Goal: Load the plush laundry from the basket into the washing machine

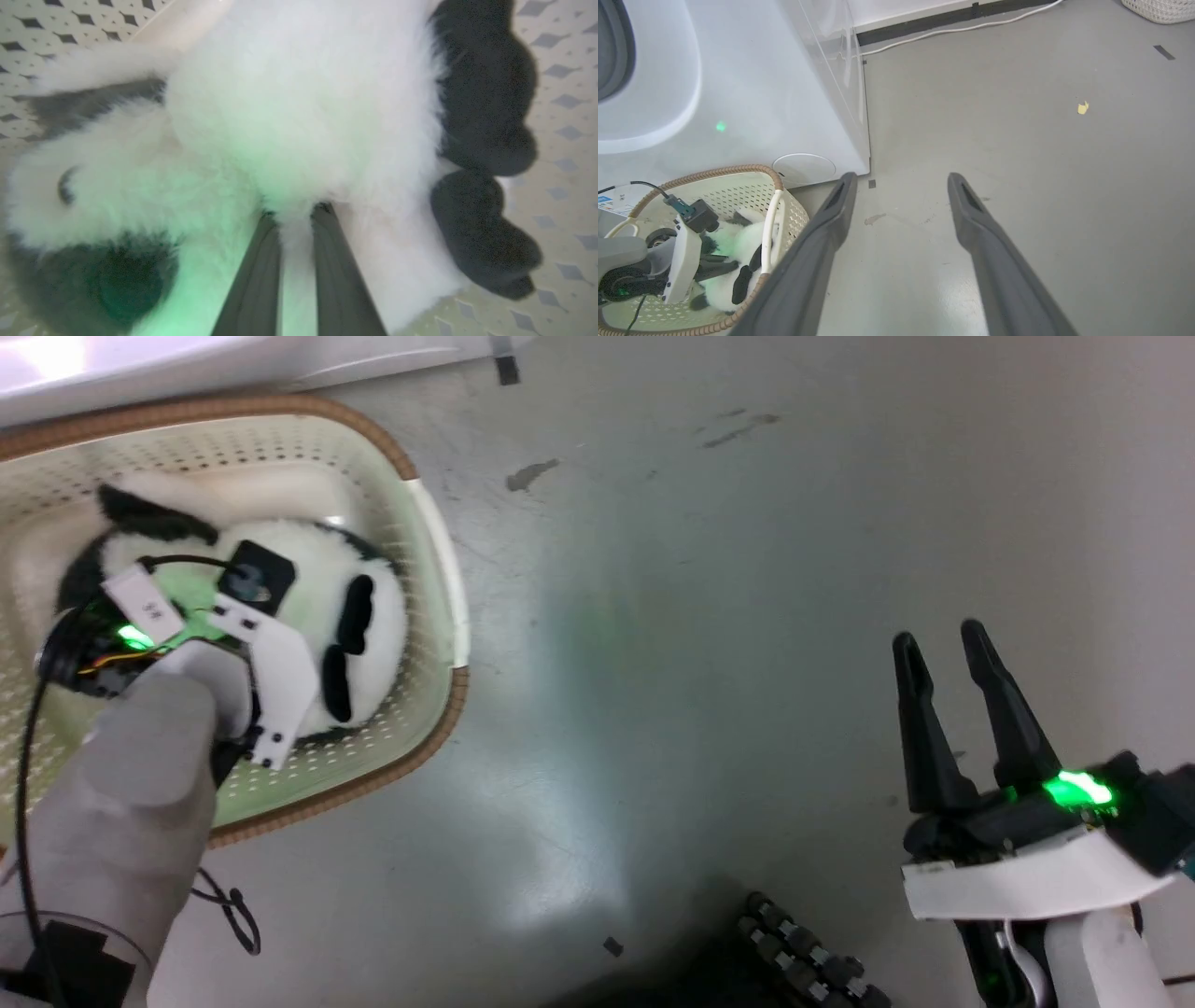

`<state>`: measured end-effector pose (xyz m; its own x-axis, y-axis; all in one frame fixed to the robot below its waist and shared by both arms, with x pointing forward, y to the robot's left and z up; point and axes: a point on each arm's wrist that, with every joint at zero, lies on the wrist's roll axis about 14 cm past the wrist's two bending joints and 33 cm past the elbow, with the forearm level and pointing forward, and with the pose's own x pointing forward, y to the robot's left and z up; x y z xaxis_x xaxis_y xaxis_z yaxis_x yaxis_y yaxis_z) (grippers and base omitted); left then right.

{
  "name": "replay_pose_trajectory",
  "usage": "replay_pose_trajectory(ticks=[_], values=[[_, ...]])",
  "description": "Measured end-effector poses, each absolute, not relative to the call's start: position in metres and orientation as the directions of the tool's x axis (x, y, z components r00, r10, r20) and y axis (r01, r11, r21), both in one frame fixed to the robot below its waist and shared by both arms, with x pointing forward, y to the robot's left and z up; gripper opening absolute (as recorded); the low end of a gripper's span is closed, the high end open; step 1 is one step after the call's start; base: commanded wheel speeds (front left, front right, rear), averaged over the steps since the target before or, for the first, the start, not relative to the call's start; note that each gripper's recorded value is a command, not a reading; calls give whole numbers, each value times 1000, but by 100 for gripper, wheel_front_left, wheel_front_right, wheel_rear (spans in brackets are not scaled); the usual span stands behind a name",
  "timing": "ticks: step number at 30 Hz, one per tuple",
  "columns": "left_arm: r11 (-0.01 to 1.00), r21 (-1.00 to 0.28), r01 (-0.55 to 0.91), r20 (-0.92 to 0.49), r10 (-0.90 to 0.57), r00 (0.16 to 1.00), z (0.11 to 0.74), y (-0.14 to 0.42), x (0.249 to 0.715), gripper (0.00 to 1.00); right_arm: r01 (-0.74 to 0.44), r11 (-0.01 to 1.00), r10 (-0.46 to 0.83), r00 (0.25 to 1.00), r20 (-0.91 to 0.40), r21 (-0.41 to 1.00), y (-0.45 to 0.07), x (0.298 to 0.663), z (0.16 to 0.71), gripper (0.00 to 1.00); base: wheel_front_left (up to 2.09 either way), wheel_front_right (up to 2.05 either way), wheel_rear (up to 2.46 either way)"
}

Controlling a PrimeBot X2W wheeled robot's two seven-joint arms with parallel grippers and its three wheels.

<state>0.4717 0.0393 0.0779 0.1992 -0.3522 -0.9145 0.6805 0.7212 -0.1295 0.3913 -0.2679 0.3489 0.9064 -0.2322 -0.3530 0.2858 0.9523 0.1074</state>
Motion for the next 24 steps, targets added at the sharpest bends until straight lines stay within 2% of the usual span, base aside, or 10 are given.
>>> replay_pose_trajectory(ticks=[6,14,15,16,17,24], values=[[747,-127,652,-890,-376,257,84,34,483,0,294,950,-248,914,-320,103,-274,393,361,100,0,0,0],[773,-127,621,-824,-431,369,140,27,476,0,277,958,-254,941,-224,79,-280,393,397,100,0,0,0],[779,-121,615,-811,-435,391,151,29,476,0,268,960,-247,947,-207,81,-278,394,403,100,0,0,0],[805,-111,582,-751,-452,481,186,34,479,0,240,967,-224,961,-164,87,-271,395,418,100,0,0,0],[811,-107,575,-727,-458,511,198,36,479,0,230,969,-216,965,-150,88,-268,394,424,100,0,0,0],[860,-76,504,-603,-442,664,268,58,466,0,167,980,-162,985,-54,112,-250,387,459,100,0,0,0]])
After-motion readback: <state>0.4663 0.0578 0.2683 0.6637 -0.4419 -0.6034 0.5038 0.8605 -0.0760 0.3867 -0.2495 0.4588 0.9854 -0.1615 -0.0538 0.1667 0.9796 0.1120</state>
